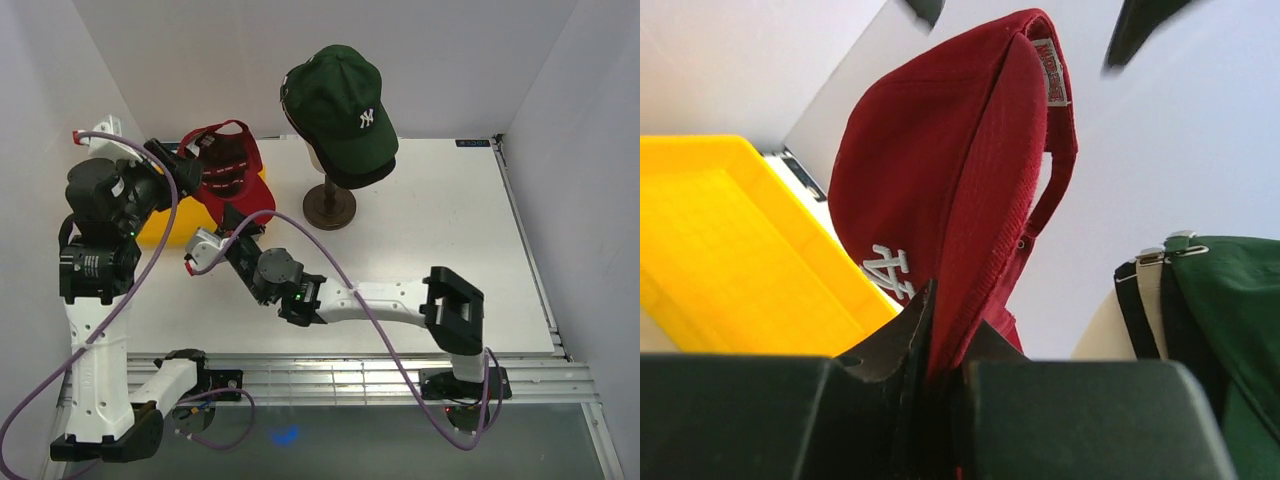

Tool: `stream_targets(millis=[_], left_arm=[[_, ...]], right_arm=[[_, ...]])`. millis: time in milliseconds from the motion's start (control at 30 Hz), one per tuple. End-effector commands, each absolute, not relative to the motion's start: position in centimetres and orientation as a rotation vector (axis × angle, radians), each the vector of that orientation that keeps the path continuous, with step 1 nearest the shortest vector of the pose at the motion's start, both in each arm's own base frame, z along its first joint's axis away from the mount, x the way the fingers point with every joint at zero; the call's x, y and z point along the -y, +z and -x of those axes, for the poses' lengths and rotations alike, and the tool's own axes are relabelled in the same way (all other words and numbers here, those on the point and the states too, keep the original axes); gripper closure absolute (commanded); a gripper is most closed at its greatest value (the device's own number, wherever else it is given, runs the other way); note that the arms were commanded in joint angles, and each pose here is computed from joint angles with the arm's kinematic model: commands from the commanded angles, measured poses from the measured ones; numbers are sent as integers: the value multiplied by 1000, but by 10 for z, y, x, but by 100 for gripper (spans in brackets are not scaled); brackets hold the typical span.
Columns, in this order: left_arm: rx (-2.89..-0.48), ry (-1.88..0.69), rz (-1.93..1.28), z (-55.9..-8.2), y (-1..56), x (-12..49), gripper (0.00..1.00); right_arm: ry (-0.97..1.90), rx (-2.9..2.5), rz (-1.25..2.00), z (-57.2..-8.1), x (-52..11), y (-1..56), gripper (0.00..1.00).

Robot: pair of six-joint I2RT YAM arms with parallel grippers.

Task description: Stack the hats

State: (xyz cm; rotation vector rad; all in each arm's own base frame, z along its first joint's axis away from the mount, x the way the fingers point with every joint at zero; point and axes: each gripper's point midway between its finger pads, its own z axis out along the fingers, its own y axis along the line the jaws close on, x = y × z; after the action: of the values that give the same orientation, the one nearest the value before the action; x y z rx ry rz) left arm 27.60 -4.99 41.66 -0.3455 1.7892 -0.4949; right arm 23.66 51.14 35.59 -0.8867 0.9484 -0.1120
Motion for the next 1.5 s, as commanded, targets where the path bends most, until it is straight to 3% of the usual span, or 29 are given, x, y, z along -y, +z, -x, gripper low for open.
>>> stream_targets(millis=[0,67,200,400,867,1167,1467], left_arm=[[-1536,-580,272,-268,508,58,22],[-1488,-618,283,-273,535,60,17],[-1292,-644,265,-253,613,56,15],[-1135,-655,294,-236,655,46,15],[-1229,-633,389,-270,593,40,16],[-1319,-644,407,-292,552,45,16],[-1354,-642,406,-299,538,47,16]], right_arm=[[86,-1010,775,-223,-490,409,92],[166,-1044,799,-217,-493,410,92],[335,-1080,814,-204,-488,431,92],[552,-1139,748,-206,-471,470,92],[1461,-1074,269,-285,-363,621,92],[1883,-964,-3,-323,-317,650,92],[1906,-918,-298,-345,-271,636,92]])
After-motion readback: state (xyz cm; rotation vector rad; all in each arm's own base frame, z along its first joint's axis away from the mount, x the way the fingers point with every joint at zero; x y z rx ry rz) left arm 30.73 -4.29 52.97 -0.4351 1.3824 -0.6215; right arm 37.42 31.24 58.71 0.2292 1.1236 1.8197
